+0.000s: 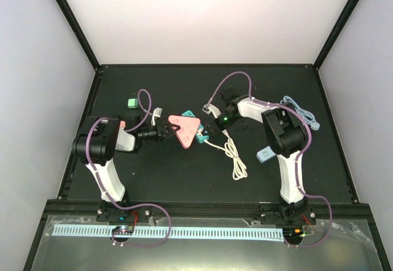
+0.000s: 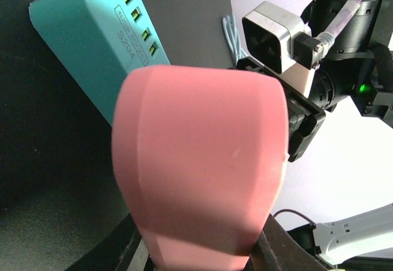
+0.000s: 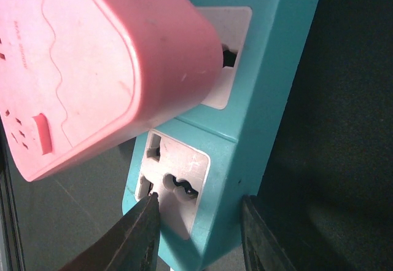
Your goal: Pull the plug off the socket
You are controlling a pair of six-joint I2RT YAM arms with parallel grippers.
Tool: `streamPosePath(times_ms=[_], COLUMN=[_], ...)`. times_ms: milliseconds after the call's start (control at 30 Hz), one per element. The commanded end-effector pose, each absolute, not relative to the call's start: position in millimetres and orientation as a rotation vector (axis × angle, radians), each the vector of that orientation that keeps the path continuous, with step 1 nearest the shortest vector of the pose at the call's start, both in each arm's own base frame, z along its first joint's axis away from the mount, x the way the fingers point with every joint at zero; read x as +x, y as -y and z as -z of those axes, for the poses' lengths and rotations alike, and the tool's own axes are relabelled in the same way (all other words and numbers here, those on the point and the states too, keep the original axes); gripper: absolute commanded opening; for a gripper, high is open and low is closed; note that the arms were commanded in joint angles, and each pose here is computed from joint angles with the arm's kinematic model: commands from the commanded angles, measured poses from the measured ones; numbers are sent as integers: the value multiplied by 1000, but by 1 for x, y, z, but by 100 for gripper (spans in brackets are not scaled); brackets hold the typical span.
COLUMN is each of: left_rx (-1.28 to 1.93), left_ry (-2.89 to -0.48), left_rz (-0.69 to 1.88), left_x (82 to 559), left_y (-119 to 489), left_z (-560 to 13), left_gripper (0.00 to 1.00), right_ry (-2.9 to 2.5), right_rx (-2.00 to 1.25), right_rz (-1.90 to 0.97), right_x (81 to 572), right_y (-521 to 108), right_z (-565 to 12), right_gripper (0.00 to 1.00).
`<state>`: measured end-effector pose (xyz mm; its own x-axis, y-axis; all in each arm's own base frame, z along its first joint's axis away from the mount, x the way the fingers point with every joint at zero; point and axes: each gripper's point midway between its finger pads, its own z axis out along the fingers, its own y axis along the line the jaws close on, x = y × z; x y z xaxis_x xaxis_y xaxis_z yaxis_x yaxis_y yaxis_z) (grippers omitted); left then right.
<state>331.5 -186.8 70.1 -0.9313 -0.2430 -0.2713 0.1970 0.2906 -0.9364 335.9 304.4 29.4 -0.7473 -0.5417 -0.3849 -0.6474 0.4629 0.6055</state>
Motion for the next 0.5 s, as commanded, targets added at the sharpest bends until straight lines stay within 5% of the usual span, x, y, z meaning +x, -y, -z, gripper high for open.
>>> streamPosePath(times_ms=[0, 467], left_rx=[45, 44], left_ry=[-2145, -2079], left_rz=[1737, 1822], left_x=[328, 325], left_y=[190, 191], left_z=[-84, -110], left_gripper=[1, 2], right_ry=[-2681, -2693], right_rx=[-1070, -1062], right_rz=[-1001, -984], right_x=[330, 331], right_y=[-292, -291], right_z=[19, 22], right_gripper=[38, 39])
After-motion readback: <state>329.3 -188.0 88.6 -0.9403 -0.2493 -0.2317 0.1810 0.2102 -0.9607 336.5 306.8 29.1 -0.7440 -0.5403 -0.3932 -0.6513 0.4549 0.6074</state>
